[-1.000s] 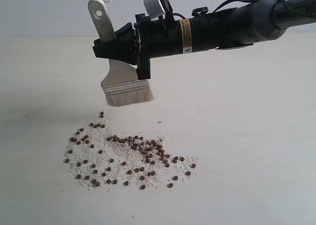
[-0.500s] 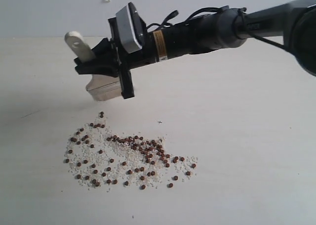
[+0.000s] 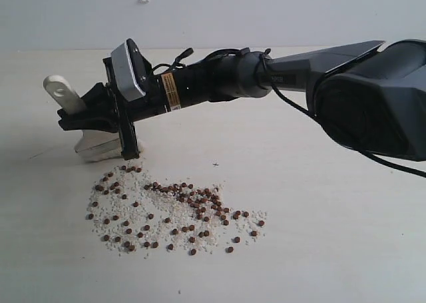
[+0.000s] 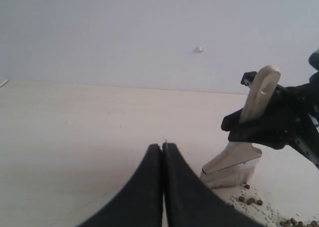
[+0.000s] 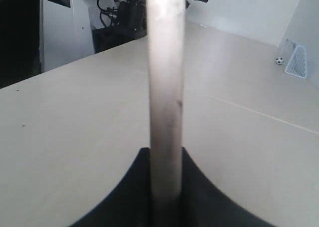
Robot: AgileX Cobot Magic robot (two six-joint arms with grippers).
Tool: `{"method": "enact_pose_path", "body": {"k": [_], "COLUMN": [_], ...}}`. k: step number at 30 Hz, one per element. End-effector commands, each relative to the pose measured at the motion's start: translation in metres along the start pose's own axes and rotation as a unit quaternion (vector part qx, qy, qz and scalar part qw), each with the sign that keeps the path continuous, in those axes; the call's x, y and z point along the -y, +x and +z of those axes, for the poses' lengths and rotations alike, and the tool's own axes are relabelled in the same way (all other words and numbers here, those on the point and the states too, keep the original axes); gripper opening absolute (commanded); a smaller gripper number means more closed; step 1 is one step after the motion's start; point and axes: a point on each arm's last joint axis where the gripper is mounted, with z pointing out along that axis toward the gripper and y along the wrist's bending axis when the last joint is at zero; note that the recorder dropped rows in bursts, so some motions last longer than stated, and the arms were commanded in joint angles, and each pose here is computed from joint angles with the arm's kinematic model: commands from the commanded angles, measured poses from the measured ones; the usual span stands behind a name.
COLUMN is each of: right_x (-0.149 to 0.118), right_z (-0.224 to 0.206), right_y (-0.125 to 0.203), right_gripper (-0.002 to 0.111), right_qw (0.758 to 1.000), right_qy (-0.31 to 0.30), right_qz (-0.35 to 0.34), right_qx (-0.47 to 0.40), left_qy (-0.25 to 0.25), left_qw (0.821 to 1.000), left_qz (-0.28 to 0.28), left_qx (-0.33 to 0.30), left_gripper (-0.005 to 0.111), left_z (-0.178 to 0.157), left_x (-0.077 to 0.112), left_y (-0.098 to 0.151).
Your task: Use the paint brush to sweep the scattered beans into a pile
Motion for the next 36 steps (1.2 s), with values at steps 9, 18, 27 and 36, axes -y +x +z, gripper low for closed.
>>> {"method": "enact_pose_path", "body": {"k": [9, 18, 27, 36], "right_x": [-0.011, -0.011, 0.008, 0.009], "right_z": [0.000, -0.004, -0.012, -0.007], "right_y": [0.015, 0.004, -0.076, -0.076], "right_gripper": [0.000, 0.000, 0.000, 0.000], "right_qw": [0.978, 0.952, 0.983, 0.991], "right_qy": [-0.048, -0.058, -0.037, -0.026], "right_qz": [0.191, 0.279, 0.170, 0.126], "right_qx": [-0.068, -0.111, -0.065, -0.028], "left_qy": [0.005, 0.005, 0.005, 0.005], "left_qw": [1.000, 1.000, 1.000, 1.000], "left_qz": [-0.003, -0.003, -0.003, -0.003], "left_qx": [0.002, 0.002, 0.002, 0.002], "left_gripper": [0.000, 0.000, 0.000, 0.000], "left_z": [0.000, 0.000, 0.000, 0.000], "left_x": [0.001, 0.001, 0.001, 0.001], "left_y": [0.000, 0.000, 0.000, 0.000]}}
